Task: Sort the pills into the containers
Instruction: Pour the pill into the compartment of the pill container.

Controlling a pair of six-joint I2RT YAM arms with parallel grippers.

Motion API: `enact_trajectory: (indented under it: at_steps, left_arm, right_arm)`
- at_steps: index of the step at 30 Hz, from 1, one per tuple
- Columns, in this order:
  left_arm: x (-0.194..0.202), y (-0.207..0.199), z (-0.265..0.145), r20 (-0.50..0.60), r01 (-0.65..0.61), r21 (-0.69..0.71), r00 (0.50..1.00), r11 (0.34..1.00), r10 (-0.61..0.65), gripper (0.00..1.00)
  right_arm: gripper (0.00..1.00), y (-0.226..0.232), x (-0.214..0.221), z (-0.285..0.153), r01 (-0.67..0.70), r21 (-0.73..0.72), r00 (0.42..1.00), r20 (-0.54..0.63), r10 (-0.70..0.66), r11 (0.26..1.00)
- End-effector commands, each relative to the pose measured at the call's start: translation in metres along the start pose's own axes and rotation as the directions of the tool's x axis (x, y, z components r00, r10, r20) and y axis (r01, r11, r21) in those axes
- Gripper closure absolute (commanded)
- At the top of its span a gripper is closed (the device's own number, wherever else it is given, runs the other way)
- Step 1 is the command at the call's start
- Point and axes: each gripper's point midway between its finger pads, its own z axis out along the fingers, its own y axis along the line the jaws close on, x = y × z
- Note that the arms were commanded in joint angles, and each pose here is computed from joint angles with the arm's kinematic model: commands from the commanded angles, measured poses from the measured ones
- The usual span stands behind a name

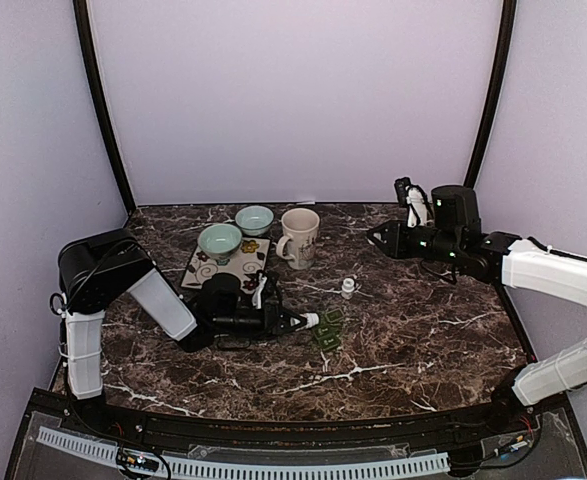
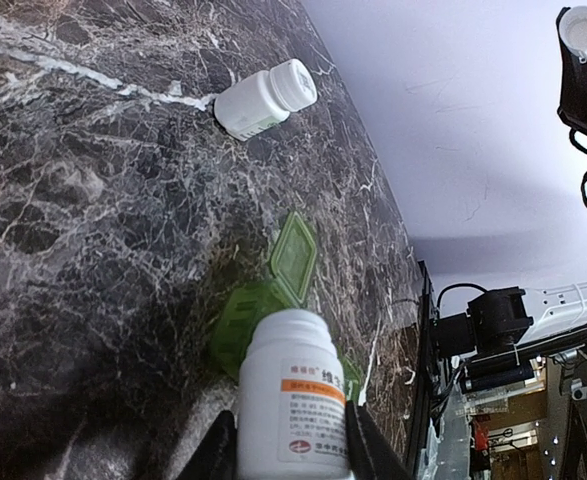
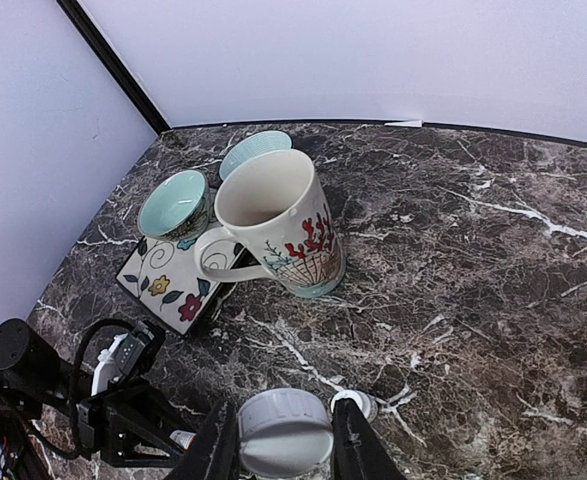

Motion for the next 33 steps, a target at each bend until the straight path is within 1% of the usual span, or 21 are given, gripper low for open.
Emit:
enact_trajectory:
  at_steps: [1, 14, 33]
  left_arm:
    - [-0.010, -0.017, 0.002, 0.009, -0.049, 0.023, 0.999, 0.999, 0.049, 1.00]
    - [-0.015, -0.023, 0.001, 0.015, -0.067, 0.021, 0.998, 0.998, 0.067, 1.00]
    - [-0.016, -0.037, -0.006, 0.052, -0.080, 0.101, 0.996, 0.992, 0.075, 1.00]
  right_arm:
    - [1.00, 0.002, -0.011, 0.000, -0.001, -0.015, 0.999, 0.040, 0.001, 1.000]
    - [1.00, 0.004, -0.014, -0.001, 0.001, -0.021, 0.999, 0.046, 0.000, 1.000]
    - [1.00, 0.007, -0.017, -0.002, 0.000, -0.032, 0.999, 0.048, 0.001, 0.999]
